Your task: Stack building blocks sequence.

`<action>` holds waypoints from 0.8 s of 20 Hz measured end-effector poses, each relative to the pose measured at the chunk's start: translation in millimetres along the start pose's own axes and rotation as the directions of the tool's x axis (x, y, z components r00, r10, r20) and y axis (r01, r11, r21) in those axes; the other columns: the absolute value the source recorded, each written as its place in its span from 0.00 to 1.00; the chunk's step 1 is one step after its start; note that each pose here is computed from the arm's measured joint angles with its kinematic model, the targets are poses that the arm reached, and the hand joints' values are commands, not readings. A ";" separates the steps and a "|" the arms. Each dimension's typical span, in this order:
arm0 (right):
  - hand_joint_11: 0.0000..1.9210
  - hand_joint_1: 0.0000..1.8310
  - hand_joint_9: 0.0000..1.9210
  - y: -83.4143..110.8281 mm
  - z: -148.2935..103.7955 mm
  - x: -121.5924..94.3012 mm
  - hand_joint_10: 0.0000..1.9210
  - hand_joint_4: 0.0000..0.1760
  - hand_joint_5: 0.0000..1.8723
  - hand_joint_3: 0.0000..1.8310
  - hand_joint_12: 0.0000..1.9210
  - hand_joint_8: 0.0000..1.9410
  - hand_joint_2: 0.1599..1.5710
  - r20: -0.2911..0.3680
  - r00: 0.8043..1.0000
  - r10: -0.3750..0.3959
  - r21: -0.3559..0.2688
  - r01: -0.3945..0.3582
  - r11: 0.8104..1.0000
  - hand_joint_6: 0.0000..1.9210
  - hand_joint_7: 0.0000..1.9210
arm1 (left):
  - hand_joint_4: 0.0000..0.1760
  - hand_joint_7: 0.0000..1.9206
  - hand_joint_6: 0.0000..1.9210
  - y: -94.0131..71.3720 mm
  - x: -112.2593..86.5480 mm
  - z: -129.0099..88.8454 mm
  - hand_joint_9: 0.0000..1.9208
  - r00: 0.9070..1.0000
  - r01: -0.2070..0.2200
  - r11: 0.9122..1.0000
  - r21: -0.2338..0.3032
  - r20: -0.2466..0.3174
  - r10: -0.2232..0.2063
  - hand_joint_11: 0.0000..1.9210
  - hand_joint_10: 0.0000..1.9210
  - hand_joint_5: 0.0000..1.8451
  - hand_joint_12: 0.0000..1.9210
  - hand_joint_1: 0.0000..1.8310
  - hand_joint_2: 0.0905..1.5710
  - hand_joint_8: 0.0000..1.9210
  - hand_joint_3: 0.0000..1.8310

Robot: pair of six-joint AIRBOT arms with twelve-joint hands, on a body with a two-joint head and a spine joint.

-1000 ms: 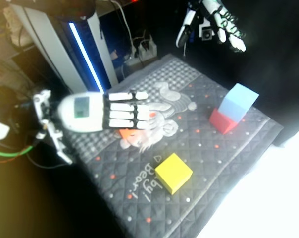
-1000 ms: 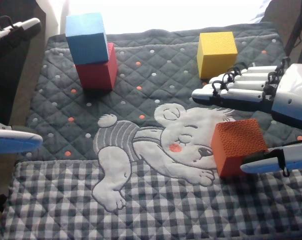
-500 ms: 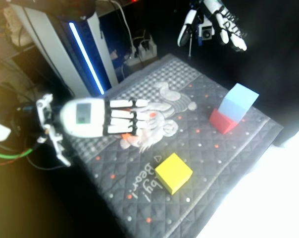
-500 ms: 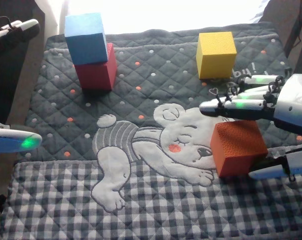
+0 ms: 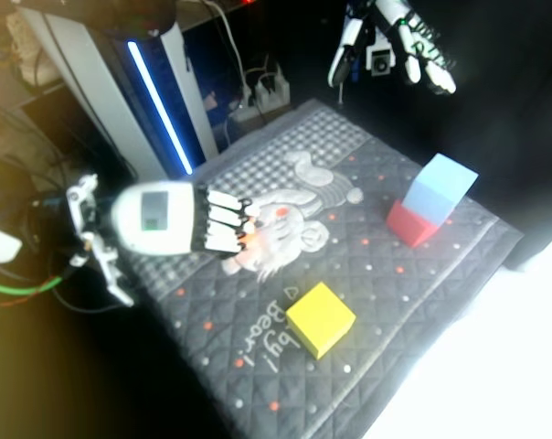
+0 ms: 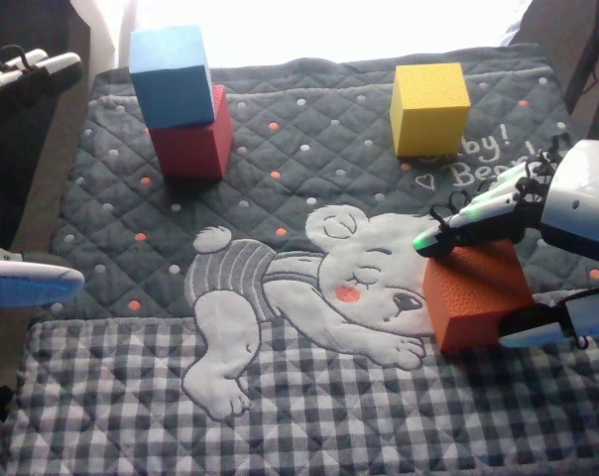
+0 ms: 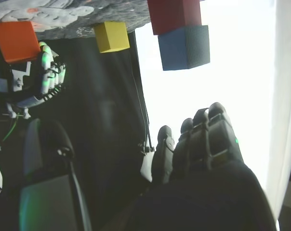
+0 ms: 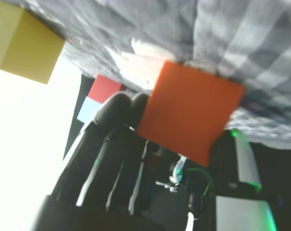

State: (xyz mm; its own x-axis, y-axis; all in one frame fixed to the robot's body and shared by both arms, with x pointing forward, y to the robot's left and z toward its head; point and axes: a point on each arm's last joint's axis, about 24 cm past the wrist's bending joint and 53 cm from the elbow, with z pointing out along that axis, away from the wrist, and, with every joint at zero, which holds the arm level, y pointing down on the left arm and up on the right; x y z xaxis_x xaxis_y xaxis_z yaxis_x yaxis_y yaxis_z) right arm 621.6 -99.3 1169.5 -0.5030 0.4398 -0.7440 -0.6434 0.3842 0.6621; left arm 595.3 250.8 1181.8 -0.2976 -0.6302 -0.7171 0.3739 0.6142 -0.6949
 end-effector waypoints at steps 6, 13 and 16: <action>0.45 0.70 0.52 9.7 -0.5 -30.0 0.49 0.00 0.62 0.00 0.69 0.59 0.65 0.098 0.995 0.012 -0.043 -0.008 0.999 0.21 0.54 | 0.47 0.00 0.01 0.2 -1.2 -1.2 0.00 1.000 0.001 1.000 0.001 0.005 -0.001 0.00 0.00 0.09 0.00 0.54 0.50 0.00 0.00; 0.40 0.69 0.48 27.0 18.2 -107.5 0.48 0.00 0.66 0.00 0.67 0.56 0.64 0.293 0.956 -0.033 -0.110 0.068 0.992 0.18 0.53 | 0.47 0.00 0.00 4.4 -1.9 -1.5 0.00 1.000 0.011 1.000 -0.007 0.014 -0.011 0.00 0.00 0.09 0.00 0.55 0.50 0.00 0.00; 0.45 0.75 0.53 30.3 33.2 -129.7 0.55 0.00 0.59 0.00 0.57 0.37 0.64 0.336 0.940 -0.060 -0.101 0.100 0.990 0.40 0.55 | 0.36 0.01 0.00 4.1 -0.4 -1.3 0.00 1.000 0.016 1.000 -0.005 0.010 -0.016 0.00 0.00 0.10 0.00 0.55 0.50 0.00 0.00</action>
State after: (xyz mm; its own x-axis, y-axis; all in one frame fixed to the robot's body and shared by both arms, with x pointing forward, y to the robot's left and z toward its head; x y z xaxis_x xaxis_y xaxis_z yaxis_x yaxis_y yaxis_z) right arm 686.4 -117.7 1289.1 -0.2402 0.6628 -0.7092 -0.7455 0.3420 0.5721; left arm 595.8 254.1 1179.2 -0.2943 -0.6446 -0.7056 0.3650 0.6065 -0.7063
